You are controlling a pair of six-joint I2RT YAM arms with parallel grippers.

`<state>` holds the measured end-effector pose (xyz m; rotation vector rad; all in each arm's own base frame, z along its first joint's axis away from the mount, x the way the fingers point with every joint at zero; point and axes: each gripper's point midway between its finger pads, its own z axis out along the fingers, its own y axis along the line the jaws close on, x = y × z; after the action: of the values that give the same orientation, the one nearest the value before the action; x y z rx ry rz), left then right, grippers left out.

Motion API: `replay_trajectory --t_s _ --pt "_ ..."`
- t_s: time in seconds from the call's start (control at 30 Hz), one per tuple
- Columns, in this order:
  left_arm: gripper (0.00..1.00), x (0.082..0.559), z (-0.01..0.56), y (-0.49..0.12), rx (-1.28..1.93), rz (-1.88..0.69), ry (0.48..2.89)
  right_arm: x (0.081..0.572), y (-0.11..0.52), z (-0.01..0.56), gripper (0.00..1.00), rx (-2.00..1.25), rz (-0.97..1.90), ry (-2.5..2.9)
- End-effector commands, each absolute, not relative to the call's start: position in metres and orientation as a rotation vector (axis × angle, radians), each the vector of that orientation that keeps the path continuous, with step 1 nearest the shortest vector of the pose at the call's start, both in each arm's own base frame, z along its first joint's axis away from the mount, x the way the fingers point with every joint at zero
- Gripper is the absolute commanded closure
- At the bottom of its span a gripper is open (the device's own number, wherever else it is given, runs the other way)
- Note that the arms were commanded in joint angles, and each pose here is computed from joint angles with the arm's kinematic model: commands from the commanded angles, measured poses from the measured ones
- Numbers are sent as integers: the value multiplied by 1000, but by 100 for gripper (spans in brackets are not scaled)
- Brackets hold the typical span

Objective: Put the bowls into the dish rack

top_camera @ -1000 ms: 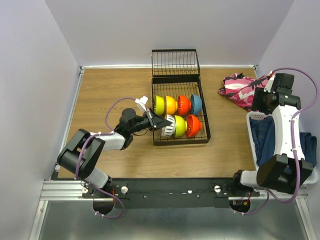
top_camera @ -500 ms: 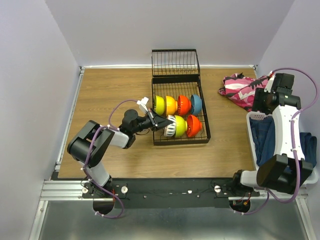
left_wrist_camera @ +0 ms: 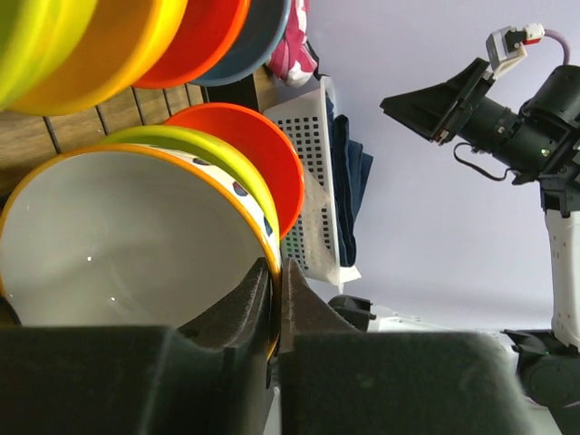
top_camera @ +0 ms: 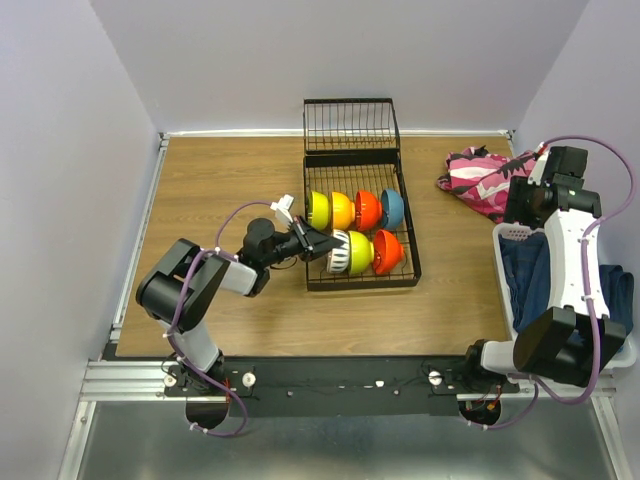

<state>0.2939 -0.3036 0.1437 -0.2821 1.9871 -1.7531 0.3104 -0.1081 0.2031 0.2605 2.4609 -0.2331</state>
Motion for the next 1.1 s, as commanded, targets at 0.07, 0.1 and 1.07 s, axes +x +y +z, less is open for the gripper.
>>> replay_trajectory --t_s 0.07,0.1,1.07 --pt "66 299 136 -293 -263 -1646 2007 309 -110 205 33 273 -235 2449" --pt "63 298 131 -292 -269 -1628 2033 310 -109 205 33 271 -232 2448" --pt "26 285 140 -202 -28 -991 2131 297 -81 218 30 247 -79 2369"
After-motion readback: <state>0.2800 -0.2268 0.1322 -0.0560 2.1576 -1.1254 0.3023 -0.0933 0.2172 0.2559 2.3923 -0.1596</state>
